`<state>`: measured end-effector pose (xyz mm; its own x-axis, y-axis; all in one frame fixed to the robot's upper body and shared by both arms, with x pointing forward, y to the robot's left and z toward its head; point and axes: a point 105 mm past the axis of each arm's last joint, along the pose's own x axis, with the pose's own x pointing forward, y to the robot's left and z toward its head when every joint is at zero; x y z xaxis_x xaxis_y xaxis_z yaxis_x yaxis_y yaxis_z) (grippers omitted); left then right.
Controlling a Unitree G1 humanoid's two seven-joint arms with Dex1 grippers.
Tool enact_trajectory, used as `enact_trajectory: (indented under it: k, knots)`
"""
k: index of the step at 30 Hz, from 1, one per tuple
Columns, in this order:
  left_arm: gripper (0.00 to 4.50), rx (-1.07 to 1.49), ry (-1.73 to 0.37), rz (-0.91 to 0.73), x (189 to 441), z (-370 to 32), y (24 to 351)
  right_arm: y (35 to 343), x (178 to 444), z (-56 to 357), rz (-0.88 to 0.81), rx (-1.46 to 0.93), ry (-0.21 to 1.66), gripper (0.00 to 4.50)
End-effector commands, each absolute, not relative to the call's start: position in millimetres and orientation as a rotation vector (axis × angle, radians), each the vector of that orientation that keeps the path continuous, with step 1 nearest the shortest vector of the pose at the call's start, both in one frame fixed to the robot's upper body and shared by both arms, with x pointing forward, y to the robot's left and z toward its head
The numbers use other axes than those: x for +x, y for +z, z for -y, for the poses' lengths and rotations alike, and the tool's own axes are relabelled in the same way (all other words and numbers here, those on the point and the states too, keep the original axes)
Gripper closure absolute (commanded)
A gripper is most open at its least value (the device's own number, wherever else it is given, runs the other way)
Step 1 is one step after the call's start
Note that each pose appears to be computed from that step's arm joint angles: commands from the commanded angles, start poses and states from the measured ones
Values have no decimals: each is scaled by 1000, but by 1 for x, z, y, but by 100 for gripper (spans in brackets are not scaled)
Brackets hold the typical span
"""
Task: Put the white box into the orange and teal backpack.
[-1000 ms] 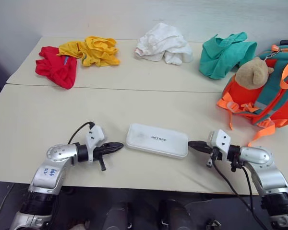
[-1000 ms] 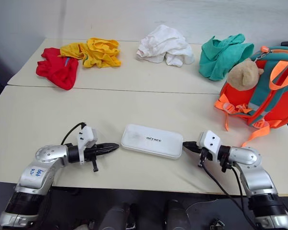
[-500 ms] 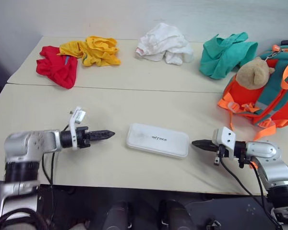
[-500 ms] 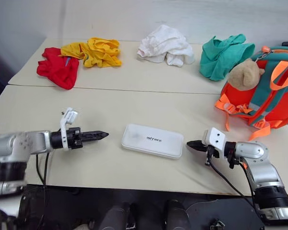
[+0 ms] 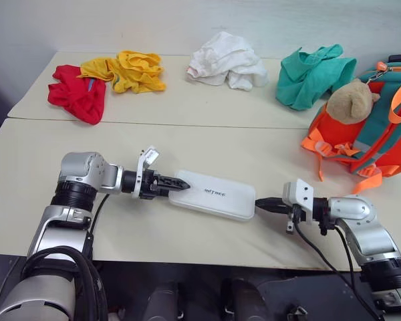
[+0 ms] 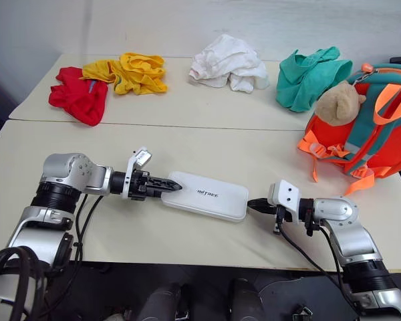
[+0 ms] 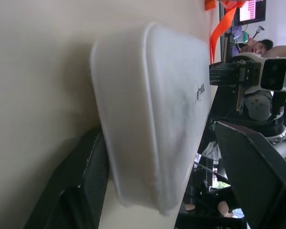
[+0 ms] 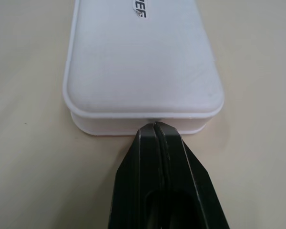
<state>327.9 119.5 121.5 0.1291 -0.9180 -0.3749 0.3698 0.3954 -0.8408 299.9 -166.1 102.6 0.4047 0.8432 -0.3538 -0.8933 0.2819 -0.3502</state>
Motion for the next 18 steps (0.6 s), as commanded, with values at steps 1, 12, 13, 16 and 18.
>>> enact_trajectory:
  k: [1, 12, 13, 16, 18]
  knots:
    - [98, -690, -1051, -1108, 322, -113, 116, 105, 303, 161, -64, -559, 1176, 450]
    - [310, -795, -1142, -1075, 312, -110, 134, 98, 311, 177, -67, -605, 1152, 450]
    - [321, -801, -1155, -1067, 310, -110, 135, 97, 310, 179, -68, -604, 1149, 450]
    - [322, -810, -1182, -1047, 306, -112, 137, 97, 307, 183, -70, -598, 1139, 450]
    - [322, -815, -1207, -1008, 302, -115, 142, 98, 305, 190, -64, -570, 1102, 450]
